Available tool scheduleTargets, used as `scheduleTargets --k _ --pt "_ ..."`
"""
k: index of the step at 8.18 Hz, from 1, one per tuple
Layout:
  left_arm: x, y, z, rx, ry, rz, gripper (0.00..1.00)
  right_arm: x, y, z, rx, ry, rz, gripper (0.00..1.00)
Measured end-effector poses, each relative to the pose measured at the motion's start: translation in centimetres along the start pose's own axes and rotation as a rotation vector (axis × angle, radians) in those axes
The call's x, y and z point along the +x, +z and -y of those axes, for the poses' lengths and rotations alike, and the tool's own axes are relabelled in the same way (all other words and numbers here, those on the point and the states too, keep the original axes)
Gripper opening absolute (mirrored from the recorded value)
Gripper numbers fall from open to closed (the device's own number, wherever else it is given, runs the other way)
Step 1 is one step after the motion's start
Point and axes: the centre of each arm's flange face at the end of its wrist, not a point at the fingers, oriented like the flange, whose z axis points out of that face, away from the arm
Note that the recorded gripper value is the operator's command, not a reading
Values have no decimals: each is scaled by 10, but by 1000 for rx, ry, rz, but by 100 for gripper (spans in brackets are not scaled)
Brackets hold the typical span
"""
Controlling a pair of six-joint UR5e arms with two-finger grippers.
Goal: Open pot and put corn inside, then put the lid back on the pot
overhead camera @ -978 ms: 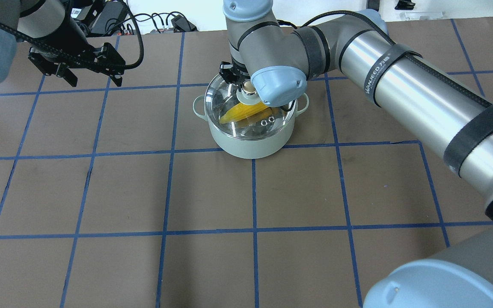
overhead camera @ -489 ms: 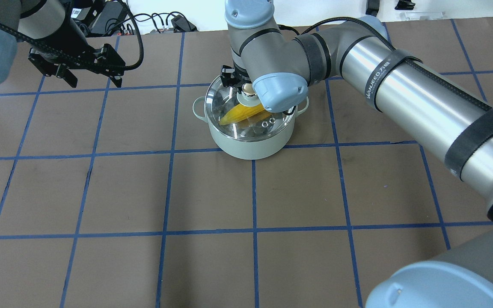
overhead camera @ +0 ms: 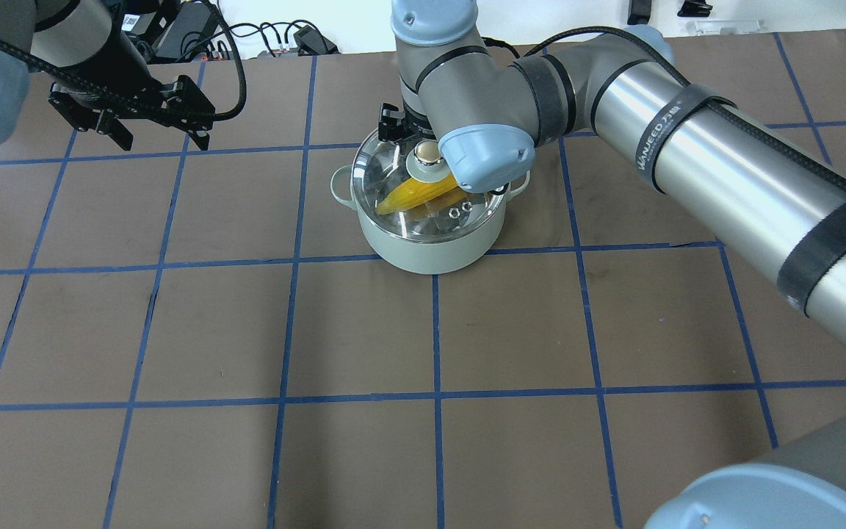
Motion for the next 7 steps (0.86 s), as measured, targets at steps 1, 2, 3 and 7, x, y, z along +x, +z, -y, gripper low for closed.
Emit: scheduleTargets --k 1,2,3,7 --pt "0 0 0 0 0 0 100 2 -7 1 7 3 5 100" --pt "0 0 0 0 0 1 100 6 -22 2 22 7 14 100" --pt "0 0 0 0 0 1 100 11 -43 2 37 11 25 100" --pt "0 0 0 0 0 2 100 48 -152 -35 -26 -79 0 100"
